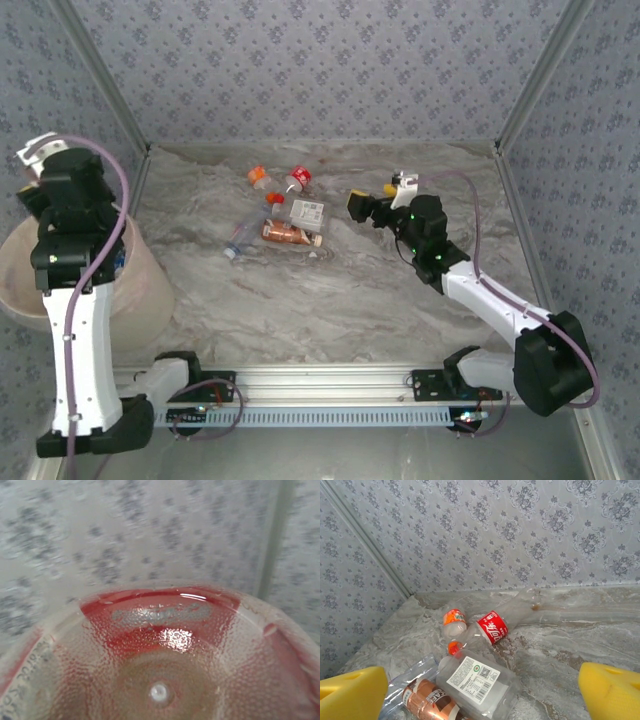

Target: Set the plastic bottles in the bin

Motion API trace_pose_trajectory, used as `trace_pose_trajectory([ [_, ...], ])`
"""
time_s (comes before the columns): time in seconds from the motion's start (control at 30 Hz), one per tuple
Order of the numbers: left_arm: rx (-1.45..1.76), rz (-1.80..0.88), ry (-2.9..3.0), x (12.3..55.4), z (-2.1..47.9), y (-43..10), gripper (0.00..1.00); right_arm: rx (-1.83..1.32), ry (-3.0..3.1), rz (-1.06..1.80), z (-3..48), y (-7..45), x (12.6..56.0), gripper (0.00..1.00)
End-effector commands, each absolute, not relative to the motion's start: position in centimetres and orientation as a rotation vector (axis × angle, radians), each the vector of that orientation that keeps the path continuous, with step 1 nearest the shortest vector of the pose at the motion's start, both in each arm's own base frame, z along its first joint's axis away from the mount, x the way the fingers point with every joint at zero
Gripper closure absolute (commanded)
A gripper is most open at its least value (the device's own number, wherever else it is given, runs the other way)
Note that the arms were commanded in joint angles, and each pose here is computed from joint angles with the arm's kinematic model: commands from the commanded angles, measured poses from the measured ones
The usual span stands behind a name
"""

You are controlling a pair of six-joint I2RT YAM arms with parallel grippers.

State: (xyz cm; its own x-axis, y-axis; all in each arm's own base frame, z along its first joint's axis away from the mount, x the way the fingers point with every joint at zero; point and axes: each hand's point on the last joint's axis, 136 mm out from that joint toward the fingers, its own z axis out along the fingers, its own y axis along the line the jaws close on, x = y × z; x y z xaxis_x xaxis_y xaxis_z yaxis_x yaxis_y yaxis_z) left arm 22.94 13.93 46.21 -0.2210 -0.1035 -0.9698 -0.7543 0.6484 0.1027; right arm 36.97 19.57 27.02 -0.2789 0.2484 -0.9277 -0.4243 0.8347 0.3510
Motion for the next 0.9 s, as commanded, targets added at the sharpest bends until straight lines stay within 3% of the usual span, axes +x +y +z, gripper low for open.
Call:
trace_pose_trajectory([
  [0.0, -0.802, 0.715, 1.775, 21.9, 43.7, 16.3, 0.49, -0.131, 1.715, 0.615, 28.6, 19.4, 37.6, 0.00],
  [0.23, -1.035, 0.802, 1.922, 18.5, 38.6, 20.7, 0.48, -0.147, 1.735, 0.602, 29.1, 19.7, 37.9, 0.00],
  [0.37, -1.162, 0.983, 1.974, 15.6, 37.6, 23.2, 0.41, -0.163, 1.758, 0.589, 29.2, 19.8, 38.0, 0.00],
  [0.57, -1.218, 0.997, 2.124, 16.3, 34.9, 24.3, 0.39, -0.176, 1.743, 0.542, 30.1, 19.7, 37.7, 0.00],
  [0.6, -1.219, 0.979, 2.135, 16.6, 35.0, 24.3, 0.36, -0.173, 1.744, 0.534, 30.0, 19.6, 37.7, 0.00],
  [0.67, -1.229, 0.967, 2.148, 16.8, 35.3, 24.3, 0.17, -0.164, 1.749, 0.522, 29.6, 19.4, 37.6, 0.00],
  [0.87, -1.159, 0.874, 2.066, 18.3, 38.2, 23.0, 0.05, -0.161, 1.764, 0.507, 28.9, 19.3, 37.6, 0.00],
])
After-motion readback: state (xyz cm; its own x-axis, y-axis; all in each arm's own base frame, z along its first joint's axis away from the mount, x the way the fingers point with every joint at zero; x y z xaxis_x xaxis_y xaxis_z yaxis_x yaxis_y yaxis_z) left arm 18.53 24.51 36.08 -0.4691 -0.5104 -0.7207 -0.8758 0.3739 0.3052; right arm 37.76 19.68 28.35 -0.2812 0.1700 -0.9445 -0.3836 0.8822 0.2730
